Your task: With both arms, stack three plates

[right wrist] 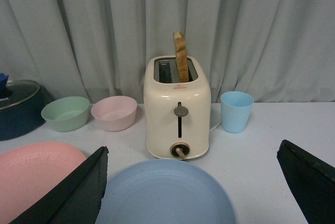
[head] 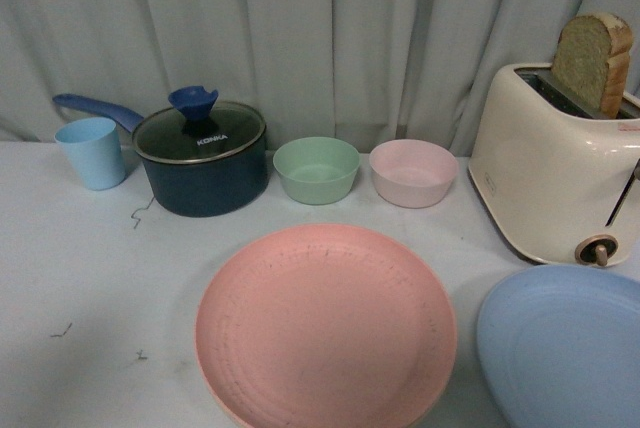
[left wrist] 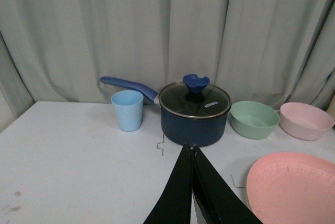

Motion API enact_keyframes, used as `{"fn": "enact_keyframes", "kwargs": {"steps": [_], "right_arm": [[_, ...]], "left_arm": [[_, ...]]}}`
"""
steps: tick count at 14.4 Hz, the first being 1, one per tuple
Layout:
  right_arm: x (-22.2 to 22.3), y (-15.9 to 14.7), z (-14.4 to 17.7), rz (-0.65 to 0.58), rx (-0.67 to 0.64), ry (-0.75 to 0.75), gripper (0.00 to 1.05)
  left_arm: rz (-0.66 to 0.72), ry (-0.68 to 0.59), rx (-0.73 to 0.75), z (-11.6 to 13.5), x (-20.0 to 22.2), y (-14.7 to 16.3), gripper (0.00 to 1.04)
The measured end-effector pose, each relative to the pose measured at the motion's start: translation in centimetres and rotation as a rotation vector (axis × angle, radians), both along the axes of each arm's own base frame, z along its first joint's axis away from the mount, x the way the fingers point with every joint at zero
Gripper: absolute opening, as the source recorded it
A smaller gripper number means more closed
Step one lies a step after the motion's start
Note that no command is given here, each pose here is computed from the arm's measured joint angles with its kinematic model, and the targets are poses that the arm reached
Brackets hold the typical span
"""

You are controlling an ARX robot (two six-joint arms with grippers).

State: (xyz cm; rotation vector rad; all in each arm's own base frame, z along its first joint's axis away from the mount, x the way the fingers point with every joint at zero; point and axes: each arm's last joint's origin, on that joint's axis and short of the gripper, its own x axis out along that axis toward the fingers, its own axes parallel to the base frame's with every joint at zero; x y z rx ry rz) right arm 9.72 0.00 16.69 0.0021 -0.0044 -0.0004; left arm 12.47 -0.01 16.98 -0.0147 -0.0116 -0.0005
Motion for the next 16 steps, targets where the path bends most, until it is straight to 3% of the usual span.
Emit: {"fn": "enact_keyframes", "kwargs": {"steps": [16], "right_arm": [[0.0, 0.0, 0.0, 0.0, 0.0, 0.0, 0.98]], "left_arm": [[0.0, 0.017, 0.0, -0.4, -2.7, 0.0, 0.02]]}}
